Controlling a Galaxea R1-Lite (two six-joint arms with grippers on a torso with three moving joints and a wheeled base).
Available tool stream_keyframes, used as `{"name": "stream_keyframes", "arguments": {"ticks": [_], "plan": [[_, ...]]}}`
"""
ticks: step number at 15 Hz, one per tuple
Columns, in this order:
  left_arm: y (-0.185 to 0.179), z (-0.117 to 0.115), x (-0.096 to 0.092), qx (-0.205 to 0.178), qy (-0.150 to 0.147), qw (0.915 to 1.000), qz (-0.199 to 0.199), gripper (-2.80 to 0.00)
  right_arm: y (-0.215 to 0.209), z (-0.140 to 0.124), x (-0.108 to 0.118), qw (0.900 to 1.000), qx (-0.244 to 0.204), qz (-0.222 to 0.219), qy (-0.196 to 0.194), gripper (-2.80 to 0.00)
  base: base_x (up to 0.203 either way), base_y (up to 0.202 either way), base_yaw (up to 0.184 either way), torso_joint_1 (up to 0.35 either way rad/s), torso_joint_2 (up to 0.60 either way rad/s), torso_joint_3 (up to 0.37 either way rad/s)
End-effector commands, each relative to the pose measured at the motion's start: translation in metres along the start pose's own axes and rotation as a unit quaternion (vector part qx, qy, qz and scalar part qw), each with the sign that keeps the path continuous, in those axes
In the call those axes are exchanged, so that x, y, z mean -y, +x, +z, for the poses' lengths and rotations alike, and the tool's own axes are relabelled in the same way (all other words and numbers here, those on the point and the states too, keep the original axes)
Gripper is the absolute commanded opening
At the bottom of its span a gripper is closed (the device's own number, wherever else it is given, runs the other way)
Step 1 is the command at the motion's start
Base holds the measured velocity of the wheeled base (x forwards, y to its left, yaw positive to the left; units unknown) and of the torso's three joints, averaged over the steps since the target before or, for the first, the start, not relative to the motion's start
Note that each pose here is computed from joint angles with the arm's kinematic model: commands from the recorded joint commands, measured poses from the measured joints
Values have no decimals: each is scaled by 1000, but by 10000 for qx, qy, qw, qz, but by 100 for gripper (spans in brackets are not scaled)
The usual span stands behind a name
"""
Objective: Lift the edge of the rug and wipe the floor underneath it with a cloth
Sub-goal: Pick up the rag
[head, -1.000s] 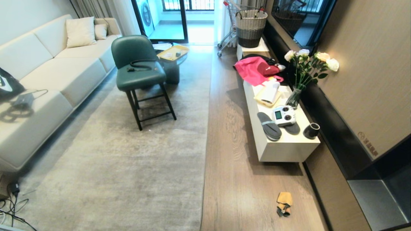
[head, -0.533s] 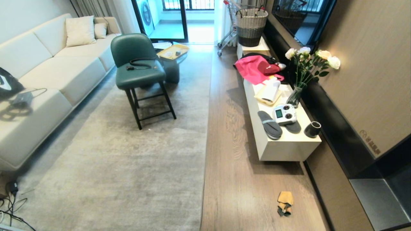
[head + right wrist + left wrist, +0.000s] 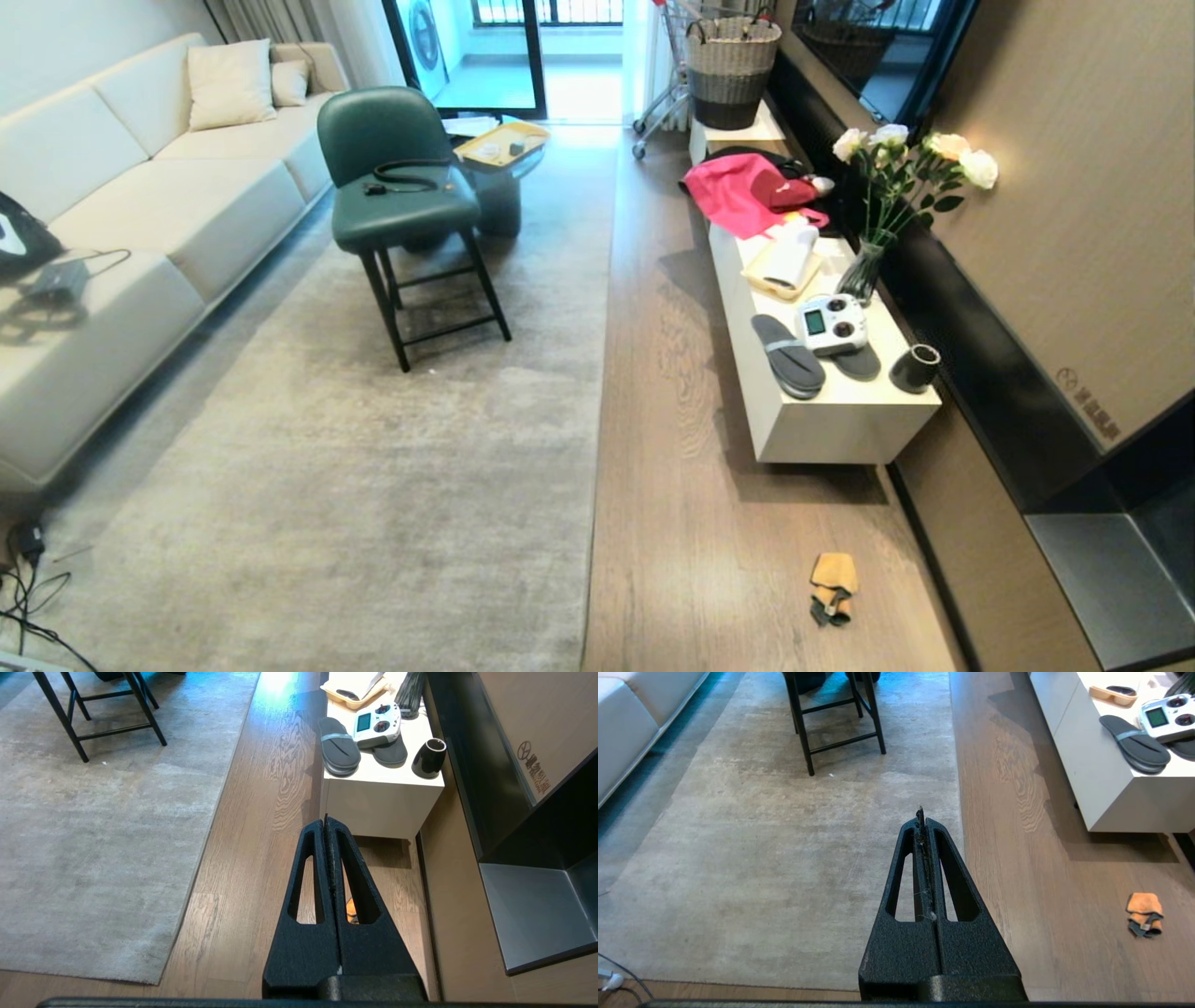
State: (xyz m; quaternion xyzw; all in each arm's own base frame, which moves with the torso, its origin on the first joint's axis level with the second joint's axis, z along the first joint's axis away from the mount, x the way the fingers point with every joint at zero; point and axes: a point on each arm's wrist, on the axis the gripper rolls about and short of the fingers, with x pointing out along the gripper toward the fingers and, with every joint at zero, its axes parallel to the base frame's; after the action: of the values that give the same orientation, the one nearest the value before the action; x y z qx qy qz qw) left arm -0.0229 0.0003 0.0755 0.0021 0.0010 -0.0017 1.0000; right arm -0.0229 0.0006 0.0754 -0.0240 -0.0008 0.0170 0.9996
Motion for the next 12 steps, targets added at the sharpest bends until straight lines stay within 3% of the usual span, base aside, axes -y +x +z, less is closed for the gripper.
{"name": "stream_keyframes", "arguments": {"ticks": [1,12], "plan": [[0,0,0,2,2,10000,2,-280,0,0,0,10000,-11,7,3,-280,0,0,0,-128,320,189],[0,0,0,2,2,10000,2,-280,0,0,0,10000,-4,5,3,-280,0,0,0,-132,333,199]]}}
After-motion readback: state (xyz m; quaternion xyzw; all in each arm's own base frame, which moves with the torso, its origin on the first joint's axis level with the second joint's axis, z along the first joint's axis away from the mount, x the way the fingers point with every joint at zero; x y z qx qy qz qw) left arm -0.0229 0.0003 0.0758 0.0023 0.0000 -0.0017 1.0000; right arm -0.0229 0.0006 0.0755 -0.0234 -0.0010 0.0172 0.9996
